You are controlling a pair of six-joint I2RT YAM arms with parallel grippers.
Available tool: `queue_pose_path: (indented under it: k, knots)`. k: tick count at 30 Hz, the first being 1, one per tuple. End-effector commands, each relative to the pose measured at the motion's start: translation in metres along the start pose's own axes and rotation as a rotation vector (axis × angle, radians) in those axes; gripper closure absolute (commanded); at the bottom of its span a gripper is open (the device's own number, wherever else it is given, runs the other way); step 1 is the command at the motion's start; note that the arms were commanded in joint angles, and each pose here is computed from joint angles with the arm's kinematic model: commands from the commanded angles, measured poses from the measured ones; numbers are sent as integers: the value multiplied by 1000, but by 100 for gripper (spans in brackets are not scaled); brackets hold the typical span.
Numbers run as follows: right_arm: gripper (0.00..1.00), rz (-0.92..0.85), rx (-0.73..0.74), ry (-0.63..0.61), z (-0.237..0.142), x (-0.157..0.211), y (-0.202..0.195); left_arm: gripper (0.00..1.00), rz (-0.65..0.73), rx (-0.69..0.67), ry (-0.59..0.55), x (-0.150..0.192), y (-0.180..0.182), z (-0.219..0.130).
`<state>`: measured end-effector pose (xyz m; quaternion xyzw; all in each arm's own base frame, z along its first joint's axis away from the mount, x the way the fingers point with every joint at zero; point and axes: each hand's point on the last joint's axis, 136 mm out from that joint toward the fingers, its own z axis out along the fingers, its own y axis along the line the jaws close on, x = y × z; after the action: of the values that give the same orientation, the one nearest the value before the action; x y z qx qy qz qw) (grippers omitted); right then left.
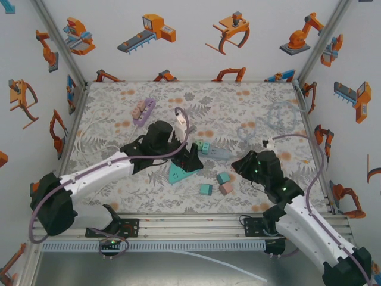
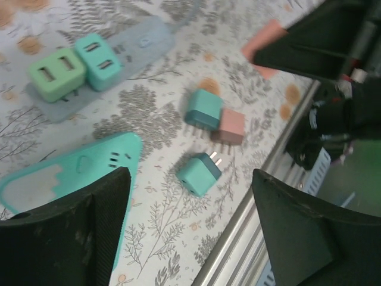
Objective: Pull the plug off the socket
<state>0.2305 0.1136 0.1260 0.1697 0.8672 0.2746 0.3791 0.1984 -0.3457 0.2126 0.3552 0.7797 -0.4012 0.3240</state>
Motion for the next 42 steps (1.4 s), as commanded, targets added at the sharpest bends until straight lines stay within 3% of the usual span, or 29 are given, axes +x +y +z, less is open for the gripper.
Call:
queue_pose_path:
  k: [1,12,24,29,42]
  knots:
    - [100,54,47,-17,3,5,-18,10,110,38,-53,-2,-14,-13]
    - [96,70,51,12,22,24,-33,0,104,-88,-92,-3,6,-21]
    - [79,114,80,53,33,42,-49,2,92,-138,-88,0,16,-20]
    - [64,123,131,62,30,45,-59,2,88,-157,-88,0,19,-22]
    - [44,117,213,20,15,33,-68,3,69,-228,-86,3,31,-25]
